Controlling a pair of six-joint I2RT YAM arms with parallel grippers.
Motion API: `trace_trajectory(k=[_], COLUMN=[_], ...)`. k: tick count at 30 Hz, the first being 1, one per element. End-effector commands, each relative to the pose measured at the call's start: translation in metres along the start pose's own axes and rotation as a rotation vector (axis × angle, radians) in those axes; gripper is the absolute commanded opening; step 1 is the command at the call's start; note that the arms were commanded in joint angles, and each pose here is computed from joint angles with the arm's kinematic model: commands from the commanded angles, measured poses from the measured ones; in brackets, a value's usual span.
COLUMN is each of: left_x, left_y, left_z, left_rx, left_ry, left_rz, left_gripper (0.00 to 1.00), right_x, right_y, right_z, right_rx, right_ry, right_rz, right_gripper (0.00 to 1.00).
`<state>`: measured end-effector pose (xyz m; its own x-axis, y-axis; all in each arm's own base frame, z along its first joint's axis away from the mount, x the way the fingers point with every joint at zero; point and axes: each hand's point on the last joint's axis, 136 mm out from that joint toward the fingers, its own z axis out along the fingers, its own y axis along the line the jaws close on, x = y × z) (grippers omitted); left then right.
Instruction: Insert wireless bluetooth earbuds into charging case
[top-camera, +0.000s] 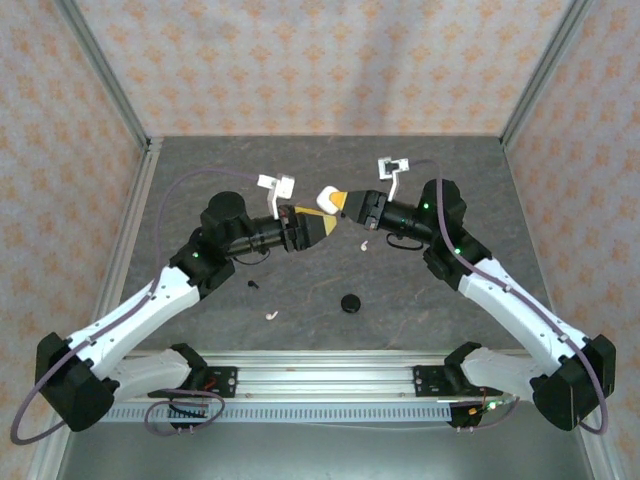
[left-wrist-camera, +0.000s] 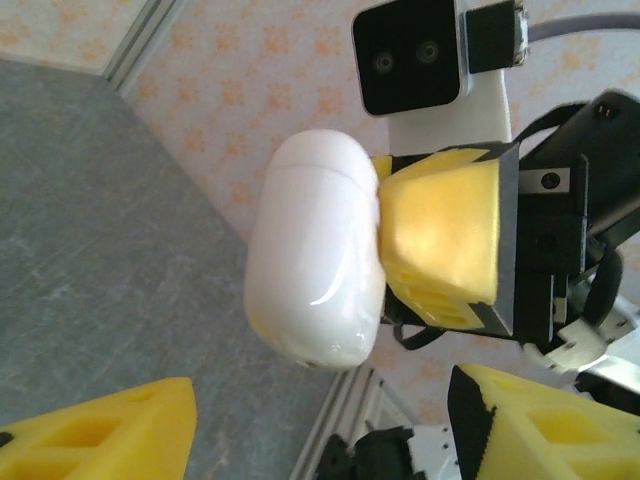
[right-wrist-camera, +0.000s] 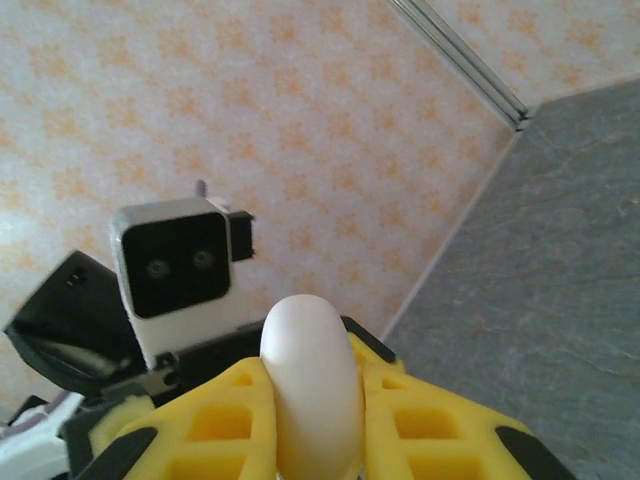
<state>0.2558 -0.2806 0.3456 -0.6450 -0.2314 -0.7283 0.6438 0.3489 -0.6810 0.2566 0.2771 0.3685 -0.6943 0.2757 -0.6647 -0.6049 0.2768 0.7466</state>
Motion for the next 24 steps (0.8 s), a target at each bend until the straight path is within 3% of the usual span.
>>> trace_trajectory(k=[1, 9, 15, 24], left_x=[-0.009, -0.009, -0.007, -0.004], left_y=[-0.013, -0.016, -0.02, -0.019], left_z=[-0.017, -0.031, -0.027, -0.014], left_rx=[-0.002, 0.025, 0.075, 0.137], left_ry=[0.006, 0.063, 0.069, 0.105], left_rz=[0.075, 0.135, 0.187, 0.114], left_gripper=[0.69, 0.62, 0.61, 0.58], right_x=[0.001, 0.016, 0.018, 0.02], right_y=[0.004, 0.013, 0.022, 0.023], right_z=[-0.006, -0.009, -0.011, -0.006], right_rx=[0.046, 0.055, 0.024, -0.007], right_ry=[0.04, 0.212, 0.241, 0.262], right_rz=[-0.092, -0.194, -0.242, -0.259], right_gripper=[0.09, 0.09, 0.1, 0.1])
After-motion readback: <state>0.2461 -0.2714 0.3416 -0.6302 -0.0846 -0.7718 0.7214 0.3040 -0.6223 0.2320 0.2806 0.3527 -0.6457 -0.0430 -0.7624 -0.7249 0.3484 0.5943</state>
